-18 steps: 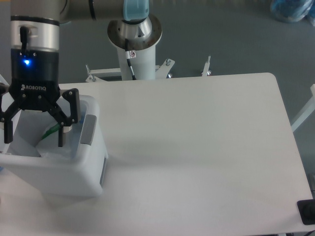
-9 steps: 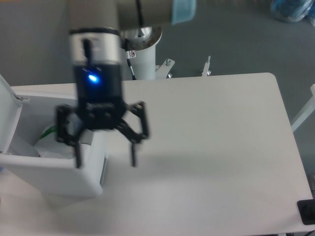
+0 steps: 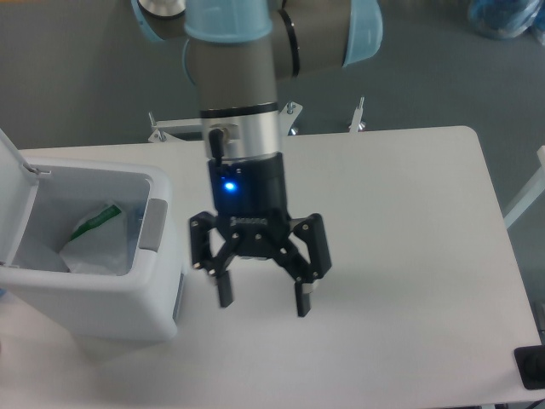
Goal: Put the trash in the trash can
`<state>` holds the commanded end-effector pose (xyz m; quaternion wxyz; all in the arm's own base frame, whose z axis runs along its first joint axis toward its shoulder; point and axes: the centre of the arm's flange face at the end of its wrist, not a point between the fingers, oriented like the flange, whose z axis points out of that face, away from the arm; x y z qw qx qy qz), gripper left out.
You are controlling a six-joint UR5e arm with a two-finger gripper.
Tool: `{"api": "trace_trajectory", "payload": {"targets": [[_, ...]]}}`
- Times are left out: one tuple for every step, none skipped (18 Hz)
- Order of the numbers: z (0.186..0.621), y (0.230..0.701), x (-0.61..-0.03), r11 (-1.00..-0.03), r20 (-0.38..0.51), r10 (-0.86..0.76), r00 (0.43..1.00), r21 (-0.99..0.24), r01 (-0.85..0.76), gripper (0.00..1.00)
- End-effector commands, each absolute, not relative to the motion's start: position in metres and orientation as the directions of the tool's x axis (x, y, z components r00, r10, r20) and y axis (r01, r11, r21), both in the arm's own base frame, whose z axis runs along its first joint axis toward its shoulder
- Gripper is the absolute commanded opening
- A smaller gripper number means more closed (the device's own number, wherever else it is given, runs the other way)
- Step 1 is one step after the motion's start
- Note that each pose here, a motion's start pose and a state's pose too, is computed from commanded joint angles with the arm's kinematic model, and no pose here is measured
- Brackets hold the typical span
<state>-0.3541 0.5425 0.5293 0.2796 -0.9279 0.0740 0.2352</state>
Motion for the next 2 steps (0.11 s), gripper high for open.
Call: {"api": "trace_trajectory", "payload": {"targets": [[0.5292,0.5377,-0.3533,-0.834,-0.479,-0.003,0.878,-0.483,-0.266,1.00],[0.5295,0.5370,-0.3521,-0.833,-0.477,-0.004,0.879,-0.485,-0.267,1.00]]}}
